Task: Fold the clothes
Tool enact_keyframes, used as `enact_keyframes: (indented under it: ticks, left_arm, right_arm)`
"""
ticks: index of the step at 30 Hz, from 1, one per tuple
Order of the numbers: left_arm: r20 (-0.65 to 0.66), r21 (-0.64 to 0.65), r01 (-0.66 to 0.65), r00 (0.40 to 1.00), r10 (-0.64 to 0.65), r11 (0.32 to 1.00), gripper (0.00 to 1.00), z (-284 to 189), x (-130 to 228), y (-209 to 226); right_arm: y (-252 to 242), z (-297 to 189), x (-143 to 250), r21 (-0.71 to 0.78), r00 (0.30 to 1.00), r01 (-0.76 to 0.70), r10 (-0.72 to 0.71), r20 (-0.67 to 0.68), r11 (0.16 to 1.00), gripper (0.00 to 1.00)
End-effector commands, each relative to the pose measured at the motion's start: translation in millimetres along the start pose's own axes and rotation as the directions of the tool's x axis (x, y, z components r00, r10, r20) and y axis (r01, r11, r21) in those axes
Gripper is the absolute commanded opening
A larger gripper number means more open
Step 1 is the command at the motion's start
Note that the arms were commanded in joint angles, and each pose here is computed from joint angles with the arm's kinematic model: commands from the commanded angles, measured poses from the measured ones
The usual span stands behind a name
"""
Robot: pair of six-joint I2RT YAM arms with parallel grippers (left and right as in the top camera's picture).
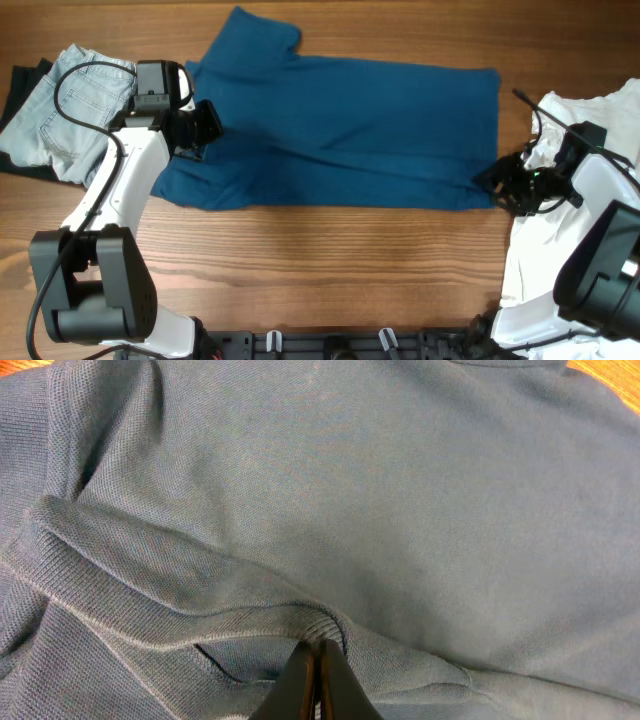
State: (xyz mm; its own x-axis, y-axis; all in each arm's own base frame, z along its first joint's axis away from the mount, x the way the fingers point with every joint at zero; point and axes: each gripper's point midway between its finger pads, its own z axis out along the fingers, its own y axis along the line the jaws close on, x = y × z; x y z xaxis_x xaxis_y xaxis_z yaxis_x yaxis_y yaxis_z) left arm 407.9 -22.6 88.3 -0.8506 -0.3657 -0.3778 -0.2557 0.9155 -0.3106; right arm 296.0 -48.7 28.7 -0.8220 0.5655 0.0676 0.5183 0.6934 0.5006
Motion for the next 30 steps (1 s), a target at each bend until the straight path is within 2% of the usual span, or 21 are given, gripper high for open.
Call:
enact_keyframes:
  ticks: [1, 3, 6, 9, 11, 13, 19, 21, 23, 25, 27, 30]
  left_arm:
    - [0.003, -0.009, 0.001, 1.0, -0.001, 1.0, 0.04, 1, -2, 0]
    - [0.003, -0.009, 0.0, 1.0, 0.0, 1.0, 0.04, 1, -2, 0]
    - [0.003, -0.009, 0.0, 1.0, 0.0, 1.0, 0.04, 1, -2, 0]
    - [0.003, -0.009, 0.001, 1.0, -0.001, 1.0, 0.04, 1, -2, 0]
    - [0.003, -0.009, 0.001, 1.0, -0.001, 1.0, 0.04, 1, -2, 0]
    - [0.003, -0.008, 0.001, 1.0, -0.001, 1.0, 0.04, 1, -2, 0]
    - [-0.004, -0.011, 0.002, 1.0, -0.002, 1.0, 0.04, 1, 0, 0]
    - [-0.009, -0.013, 0.003, 1.0, -0.003, 1.0, 0.04, 1, 1, 1]
    - [-0.008, -0.013, 0.002, 1.0, -0.003, 1.0, 0.04, 1, 1, 1]
    - [-0.011, -0.015, 0.0, 1.0, 0.0, 1.0, 0.04, 1, 2, 1]
    - [-0.011, -0.019, 0.0, 1.0, 0.0, 1.0, 0.04, 1, 2, 2]
    - [-0.008, -0.016, 0.0, 1.0, 0.0, 1.0, 0.04, 1, 1, 2]
  right_arm:
    - [30, -22, -9, -0.108, 0.995, 0.077, -0.071, 0.063, 0.991, 0.56]
    - [31, -23, -15, -0.109, 0.993, 0.091, -0.081, 0.089, 0.99, 0.54]
    - [33, -24, -23, -0.114, 0.99, 0.09, -0.076, 0.118, 0.989, 0.47]
    - [23, -23, -22, -0.06, 0.991, 0.077, -0.07, 0.115, 0.995, 0.48]
    - [22, -18, -8, -0.066, 0.997, 0.054, -0.05, 0.06, 0.996, 0.49]
    - [12, -4, 5, -0.01, 0.999, 0.049, -0.049, 0.025, 0.999, 0.49]
    - [2, 12, 4, 0.021, 0.998, -0.022, 0.021, 0.062, 1.0, 0.52]
    - [-7, 11, -2, 0.069, 0.995, -0.047, 0.04, 0.094, 0.996, 0.44]
    - [1, 8, -21, 0.039, 0.987, -0.014, 0.008, 0.162, 0.999, 0.2]
    - [6, 4, -29, 0.03, 0.982, 0.023, -0.028, 0.186, 0.999, 0.07]
    - [17, -10, -36, 0.031, 0.977, 0.063, -0.068, 0.203, 0.998, 0.04]
    - [39, -18, -35, -0.067, 0.978, 0.085, -0.071, 0.198, 0.994, 0.04]
